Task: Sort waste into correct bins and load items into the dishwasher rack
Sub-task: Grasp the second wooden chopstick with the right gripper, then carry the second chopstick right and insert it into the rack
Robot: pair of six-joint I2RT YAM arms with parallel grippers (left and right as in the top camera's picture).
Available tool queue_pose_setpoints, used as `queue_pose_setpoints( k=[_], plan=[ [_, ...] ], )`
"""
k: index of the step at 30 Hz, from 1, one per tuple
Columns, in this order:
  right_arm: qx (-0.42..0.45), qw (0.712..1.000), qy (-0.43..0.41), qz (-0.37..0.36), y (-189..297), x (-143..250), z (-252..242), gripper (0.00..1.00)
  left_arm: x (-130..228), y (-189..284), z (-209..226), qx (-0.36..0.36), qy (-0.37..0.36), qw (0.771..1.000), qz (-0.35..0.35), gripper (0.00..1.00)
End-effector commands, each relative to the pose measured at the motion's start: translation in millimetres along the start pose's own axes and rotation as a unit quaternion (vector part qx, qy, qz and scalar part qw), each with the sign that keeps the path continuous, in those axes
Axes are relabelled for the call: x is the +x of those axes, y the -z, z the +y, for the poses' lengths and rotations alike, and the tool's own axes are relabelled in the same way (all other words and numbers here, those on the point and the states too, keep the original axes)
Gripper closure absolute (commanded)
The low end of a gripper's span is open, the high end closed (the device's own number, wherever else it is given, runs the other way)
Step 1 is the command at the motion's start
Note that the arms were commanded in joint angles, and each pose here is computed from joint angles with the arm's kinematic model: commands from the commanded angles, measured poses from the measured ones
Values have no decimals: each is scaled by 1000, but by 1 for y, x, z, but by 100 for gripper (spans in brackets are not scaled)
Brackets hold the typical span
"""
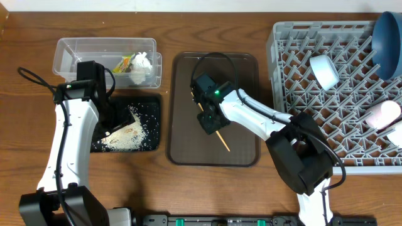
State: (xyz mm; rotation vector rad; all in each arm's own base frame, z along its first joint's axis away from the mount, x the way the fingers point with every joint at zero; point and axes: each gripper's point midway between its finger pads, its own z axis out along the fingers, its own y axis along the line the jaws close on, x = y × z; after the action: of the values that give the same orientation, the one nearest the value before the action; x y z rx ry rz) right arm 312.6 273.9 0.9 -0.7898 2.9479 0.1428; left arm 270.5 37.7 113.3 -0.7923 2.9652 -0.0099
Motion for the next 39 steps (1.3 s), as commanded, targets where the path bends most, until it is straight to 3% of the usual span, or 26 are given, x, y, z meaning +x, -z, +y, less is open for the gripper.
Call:
queue_pose_setpoints(
  k=[1, 10, 16, 24, 30, 39],
  plan=[
    [15, 999, -31, 28, -12, 12, -4, 99, -1, 2, 2, -3, 7, 1000, -4, 24],
    [10, 998, -54, -36, 45, -14, -19, 99, 0, 2, 3, -3, 7, 1000, -2, 24],
    [20, 989, -107, -102, 111, -22, -73, 99, 0, 2, 3, -3, 7, 1000, -2, 24],
    [49, 970, -194, -137, 178, 12, -164, 99, 0, 2, 3, -3, 7, 1000, -2, 24],
    [59, 962, -243, -109, 181, 46, -211, 99, 0, 2, 3, -3, 6, 1000, -2, 24],
    [42, 970, -235, -49, 146, 68, -216, 99, 0, 2, 3, -3, 7, 1000, -2, 24]
  ],
)
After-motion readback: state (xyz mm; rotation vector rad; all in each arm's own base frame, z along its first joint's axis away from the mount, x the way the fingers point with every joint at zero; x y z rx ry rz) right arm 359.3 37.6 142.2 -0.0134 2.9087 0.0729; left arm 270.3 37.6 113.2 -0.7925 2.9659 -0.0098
